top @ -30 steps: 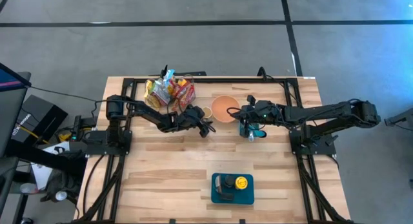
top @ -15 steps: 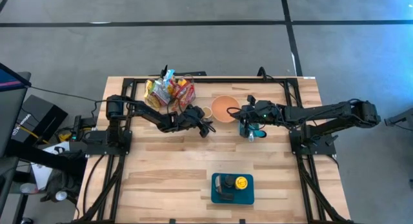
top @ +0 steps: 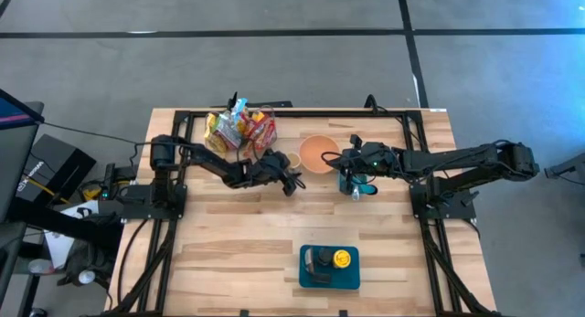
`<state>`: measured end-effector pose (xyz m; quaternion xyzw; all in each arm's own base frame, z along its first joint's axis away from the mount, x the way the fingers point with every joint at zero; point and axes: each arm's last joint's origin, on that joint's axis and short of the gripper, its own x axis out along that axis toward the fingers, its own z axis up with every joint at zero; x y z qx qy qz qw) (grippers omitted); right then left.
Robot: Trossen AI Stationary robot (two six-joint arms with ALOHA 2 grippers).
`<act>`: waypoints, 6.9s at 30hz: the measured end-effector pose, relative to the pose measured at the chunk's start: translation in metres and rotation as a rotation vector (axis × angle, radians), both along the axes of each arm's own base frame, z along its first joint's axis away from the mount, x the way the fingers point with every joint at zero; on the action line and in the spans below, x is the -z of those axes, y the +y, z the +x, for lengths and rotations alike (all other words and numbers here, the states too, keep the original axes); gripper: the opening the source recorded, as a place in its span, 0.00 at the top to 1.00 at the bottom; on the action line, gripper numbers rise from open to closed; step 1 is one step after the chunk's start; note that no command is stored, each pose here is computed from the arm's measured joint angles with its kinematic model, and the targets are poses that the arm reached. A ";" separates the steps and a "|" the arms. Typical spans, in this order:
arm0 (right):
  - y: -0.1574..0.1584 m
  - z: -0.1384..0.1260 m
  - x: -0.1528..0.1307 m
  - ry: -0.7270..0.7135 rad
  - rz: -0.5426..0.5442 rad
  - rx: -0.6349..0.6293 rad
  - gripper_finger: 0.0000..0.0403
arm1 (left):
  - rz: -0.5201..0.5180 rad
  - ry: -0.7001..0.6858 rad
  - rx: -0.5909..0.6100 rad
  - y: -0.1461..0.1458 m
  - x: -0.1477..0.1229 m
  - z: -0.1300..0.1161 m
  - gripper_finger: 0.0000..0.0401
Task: Pick & Place Food Item
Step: Put the gold seasoning bottle into the blue bin
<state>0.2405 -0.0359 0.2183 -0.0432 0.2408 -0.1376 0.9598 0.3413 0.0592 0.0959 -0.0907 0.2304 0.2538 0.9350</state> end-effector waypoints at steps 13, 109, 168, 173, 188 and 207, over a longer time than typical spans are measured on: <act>0.000 0.000 0.000 0.000 0.006 0.002 1.00 | -0.005 0.010 0.080 -0.026 -0.021 -0.002 0.30; 0.025 0.103 0.015 -0.239 0.197 -0.284 0.10 | -0.006 -0.038 0.431 -0.057 -0.091 -0.023 0.30; 0.016 0.099 0.022 -0.143 0.226 -0.236 0.30 | -0.071 0.002 0.415 -0.056 -0.087 -0.025 0.04; 0.016 0.097 0.023 -0.111 0.226 -0.235 0.30 | -0.072 0.017 0.411 -0.055 -0.086 -0.026 0.03; 0.018 0.062 -0.016 -0.039 0.233 -0.225 0.30 | -0.079 0.072 0.399 -0.055 -0.081 -0.029 0.03; 0.098 0.000 -0.076 -0.126 0.308 -0.457 0.30 | -0.069 0.070 0.383 -0.055 -0.081 -0.029 0.03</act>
